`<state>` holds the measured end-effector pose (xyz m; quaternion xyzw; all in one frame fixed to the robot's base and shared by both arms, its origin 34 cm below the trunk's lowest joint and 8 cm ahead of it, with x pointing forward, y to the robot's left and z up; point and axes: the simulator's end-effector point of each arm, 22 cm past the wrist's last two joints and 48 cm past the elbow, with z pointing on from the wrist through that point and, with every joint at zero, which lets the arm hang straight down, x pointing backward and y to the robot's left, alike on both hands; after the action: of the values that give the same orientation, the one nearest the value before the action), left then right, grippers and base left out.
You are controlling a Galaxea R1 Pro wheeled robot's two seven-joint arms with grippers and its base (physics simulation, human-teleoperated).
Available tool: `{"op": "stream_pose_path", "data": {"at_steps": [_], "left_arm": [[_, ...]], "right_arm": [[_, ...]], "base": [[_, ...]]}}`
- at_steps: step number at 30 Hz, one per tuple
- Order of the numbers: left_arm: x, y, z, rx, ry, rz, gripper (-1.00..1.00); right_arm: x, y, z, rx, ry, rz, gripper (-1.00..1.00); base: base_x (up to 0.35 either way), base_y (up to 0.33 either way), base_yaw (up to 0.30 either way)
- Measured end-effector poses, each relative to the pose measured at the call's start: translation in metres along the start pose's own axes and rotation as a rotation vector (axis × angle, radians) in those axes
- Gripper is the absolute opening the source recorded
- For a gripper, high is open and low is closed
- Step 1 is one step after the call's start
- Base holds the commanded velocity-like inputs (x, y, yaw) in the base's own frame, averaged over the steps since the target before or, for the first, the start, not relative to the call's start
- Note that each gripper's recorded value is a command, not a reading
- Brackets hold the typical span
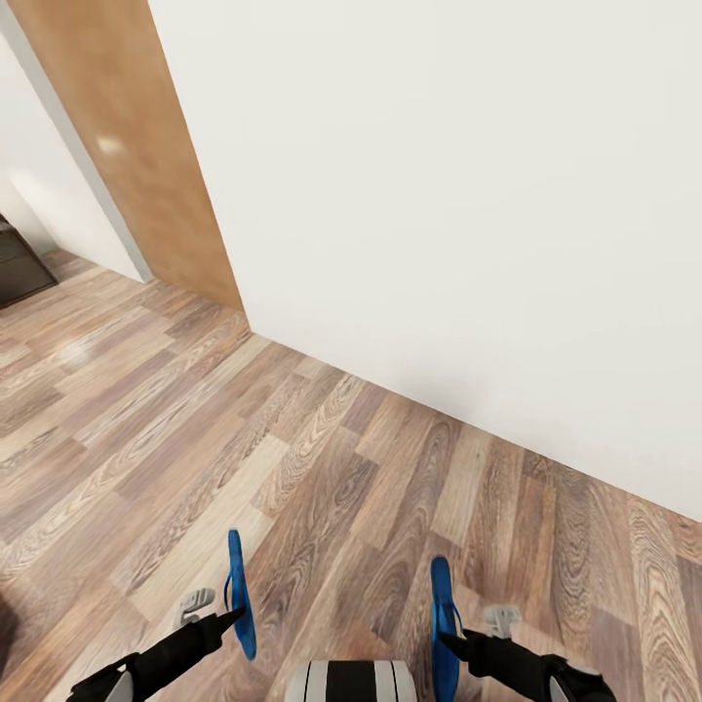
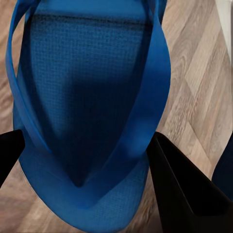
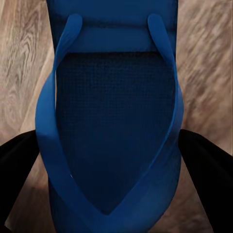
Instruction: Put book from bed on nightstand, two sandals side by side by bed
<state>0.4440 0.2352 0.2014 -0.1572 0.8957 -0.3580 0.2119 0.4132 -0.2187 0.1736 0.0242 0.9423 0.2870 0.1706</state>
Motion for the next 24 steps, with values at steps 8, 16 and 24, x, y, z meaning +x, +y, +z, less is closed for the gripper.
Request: {"op": "stream_pose_path", "data": {"at_steps": [8, 16, 24], "left_arm": [[-0.007, -0.015, 0.000, 0.020, -0.016, 0.016, -1.00], [-0.014, -0.027, -0.001, 0.034, -0.025, 0.044, -1.00], [-0.024, -0.038, -0.004, 0.048, -0.051, 0.064, -1.00]], "right_arm": [[-0.013, 0.006, -0.006, -0.004, -0.027, -0.022, -1.00], [-0.027, 0.011, -0.012, -0.007, -0.056, -0.038, -1.00], [-0.040, 0.017, -0.019, -0.012, -0.082, -0.055, -1.00]], "base": [[0.000, 0.000, 0.000], [0.000, 0.000, 0.000], [0.000, 0.000, 0.000]]}}
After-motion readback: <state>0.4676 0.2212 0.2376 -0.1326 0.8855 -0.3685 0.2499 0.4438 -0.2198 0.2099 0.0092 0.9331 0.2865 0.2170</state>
